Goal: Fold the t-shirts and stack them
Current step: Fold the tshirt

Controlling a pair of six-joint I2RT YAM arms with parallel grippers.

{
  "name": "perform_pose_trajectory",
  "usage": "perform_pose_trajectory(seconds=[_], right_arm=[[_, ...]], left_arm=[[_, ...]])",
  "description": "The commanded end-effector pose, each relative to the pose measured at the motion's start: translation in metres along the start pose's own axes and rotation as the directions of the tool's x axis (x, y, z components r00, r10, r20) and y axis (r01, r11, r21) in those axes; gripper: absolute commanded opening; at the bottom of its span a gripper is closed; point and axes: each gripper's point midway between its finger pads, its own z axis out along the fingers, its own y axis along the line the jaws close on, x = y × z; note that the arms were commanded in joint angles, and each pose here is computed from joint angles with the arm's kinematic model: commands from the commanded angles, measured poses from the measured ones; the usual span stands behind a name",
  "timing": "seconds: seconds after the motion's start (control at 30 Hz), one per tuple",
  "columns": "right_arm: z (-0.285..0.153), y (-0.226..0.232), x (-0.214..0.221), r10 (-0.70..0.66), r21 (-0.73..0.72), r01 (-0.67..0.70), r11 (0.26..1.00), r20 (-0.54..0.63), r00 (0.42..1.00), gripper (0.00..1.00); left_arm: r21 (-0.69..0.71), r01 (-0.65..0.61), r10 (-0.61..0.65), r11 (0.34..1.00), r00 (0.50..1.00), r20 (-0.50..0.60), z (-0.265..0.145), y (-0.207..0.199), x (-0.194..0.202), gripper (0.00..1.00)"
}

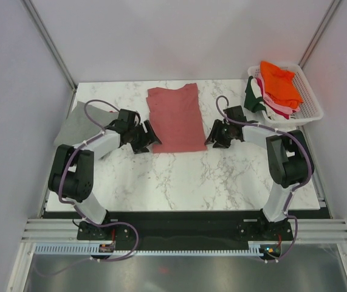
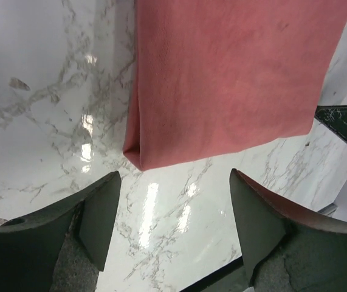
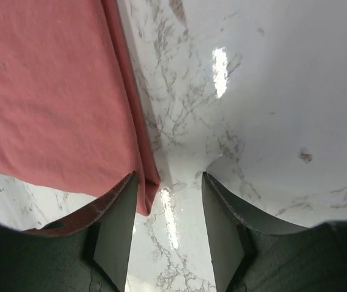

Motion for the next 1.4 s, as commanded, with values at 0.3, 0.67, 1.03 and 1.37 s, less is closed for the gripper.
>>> perform_pose_trajectory(seconds=[0.3, 0.67, 1.03, 1.37], right_arm=[[-0.002, 0.025, 0.018, -0.07, -0.085, 0.07, 0.994, 0.006, 0.998, 0.5], [-0.019, 0.039, 0.027, -0.06, -0.182, 0.066, 0.981, 0.036, 0.998, 0.61], [0.009, 0.041, 0.041, -0.031, -0.212, 0.02, 0.977, -0.047, 0.998, 0.42], [0.012, 0.035, 0.038, -0.034, -0.18, 0.029, 0.983, -0.026, 0.999, 0.17]], left_arm=[[0.051, -0.038, 0.041, 0.998, 0.998, -0.051, 0.021, 0.005, 0.031, 0.66], [0.054, -0.033, 0.035, 0.998, 0.999, -0.03, 0.018, 0.008, 0.033, 0.64], [0.054, 0.005, -0.005, 0.999, 1.0, 0.0, 0.016, 0.02, 0.018, 0.57], [0.041, 0.019, -0.019, 0.999, 1.0, -0.008, 0.027, 0.028, 0.017, 0.56]])
